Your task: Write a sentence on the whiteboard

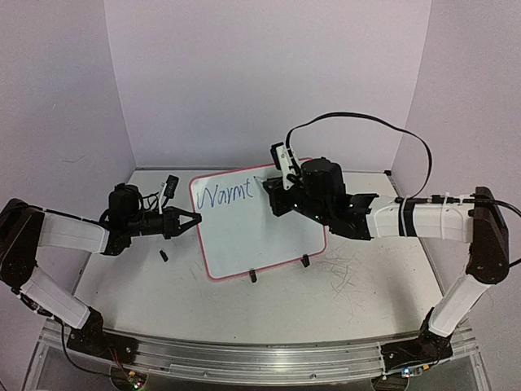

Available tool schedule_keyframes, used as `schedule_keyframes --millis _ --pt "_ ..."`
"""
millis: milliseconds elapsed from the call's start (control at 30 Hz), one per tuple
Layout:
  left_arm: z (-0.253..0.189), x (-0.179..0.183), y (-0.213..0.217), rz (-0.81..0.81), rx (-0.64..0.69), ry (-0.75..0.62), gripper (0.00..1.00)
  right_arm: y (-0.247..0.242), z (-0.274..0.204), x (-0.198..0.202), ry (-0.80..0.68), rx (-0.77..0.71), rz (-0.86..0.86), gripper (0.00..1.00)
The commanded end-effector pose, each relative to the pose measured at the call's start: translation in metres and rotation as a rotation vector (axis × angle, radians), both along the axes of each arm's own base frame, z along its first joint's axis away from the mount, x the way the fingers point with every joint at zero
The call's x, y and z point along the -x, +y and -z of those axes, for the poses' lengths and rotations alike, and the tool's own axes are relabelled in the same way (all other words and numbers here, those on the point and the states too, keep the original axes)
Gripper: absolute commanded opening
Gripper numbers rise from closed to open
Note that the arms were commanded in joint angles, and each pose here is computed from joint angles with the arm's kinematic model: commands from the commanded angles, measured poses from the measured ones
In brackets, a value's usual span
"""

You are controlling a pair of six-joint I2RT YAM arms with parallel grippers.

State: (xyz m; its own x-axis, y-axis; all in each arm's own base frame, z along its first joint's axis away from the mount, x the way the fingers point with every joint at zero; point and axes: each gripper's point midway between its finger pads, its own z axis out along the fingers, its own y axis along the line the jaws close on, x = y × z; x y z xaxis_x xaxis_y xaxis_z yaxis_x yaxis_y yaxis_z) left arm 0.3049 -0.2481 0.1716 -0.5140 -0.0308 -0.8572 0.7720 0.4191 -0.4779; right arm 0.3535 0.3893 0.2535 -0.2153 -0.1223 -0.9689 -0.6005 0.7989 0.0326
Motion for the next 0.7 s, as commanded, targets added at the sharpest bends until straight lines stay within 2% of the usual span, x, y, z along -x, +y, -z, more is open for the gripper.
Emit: schedule_keyframes --millis 0,667 --pt "-0.015 -0.012 0.001 -0.024 -0.018 -0.096 0.00 0.004 -0.017 -0.009 -0.032 -0.022 0.036 0.00" --pt "-0.016 -0.012 0.001 -0.023 -0.018 -0.099 0.00 -0.003 0.004 -0.001 0.020 0.012 0.024 0.00"
